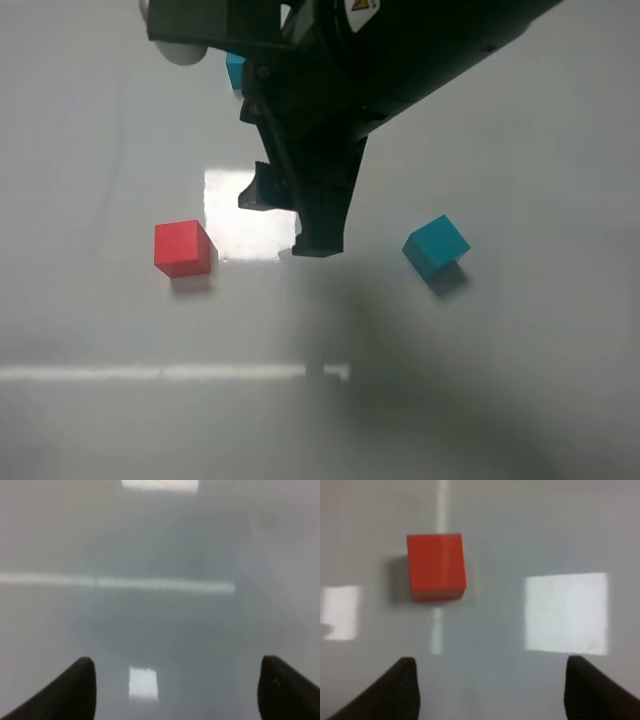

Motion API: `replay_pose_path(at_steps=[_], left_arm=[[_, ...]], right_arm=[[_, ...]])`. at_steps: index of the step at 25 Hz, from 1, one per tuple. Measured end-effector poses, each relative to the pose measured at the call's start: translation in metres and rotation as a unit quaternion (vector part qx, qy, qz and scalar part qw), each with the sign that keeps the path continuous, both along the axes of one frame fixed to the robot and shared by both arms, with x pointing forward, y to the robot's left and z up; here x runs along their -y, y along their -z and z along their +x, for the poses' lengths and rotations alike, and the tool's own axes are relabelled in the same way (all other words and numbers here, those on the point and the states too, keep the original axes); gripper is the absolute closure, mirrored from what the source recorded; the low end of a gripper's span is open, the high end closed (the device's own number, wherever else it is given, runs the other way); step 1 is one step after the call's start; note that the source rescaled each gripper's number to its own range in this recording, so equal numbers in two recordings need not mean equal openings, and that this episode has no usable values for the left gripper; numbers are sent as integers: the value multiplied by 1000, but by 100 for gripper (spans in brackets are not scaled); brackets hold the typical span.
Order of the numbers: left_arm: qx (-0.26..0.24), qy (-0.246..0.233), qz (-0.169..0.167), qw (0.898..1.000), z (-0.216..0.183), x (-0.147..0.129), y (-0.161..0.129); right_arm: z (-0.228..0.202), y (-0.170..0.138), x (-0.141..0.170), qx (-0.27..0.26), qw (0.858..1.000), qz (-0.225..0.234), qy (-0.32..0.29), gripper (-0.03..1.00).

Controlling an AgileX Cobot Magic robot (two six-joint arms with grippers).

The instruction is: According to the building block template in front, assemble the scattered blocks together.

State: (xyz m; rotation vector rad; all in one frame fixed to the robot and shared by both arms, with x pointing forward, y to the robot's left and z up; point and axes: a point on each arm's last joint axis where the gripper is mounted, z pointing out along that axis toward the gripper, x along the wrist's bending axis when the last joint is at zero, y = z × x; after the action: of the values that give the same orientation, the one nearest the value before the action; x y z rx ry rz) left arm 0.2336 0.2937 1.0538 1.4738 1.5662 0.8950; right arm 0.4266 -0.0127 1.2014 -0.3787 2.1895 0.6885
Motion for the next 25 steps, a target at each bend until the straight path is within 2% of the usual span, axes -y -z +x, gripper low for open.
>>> replay_pose_path(at_steps=[11, 19, 25], left_arm=[[0, 0, 0, 1000, 0, 0, 0], [0, 0, 0, 1000, 0, 0, 0], [0, 0, 0, 1000, 0, 0, 0]], right_arm=[[27, 27, -60, -10, 999, -30, -42, -3], [37, 56, -79, -22, 996, -64, -55, -3], [39, 65, -83, -26, 995, -74, -57, -3]])
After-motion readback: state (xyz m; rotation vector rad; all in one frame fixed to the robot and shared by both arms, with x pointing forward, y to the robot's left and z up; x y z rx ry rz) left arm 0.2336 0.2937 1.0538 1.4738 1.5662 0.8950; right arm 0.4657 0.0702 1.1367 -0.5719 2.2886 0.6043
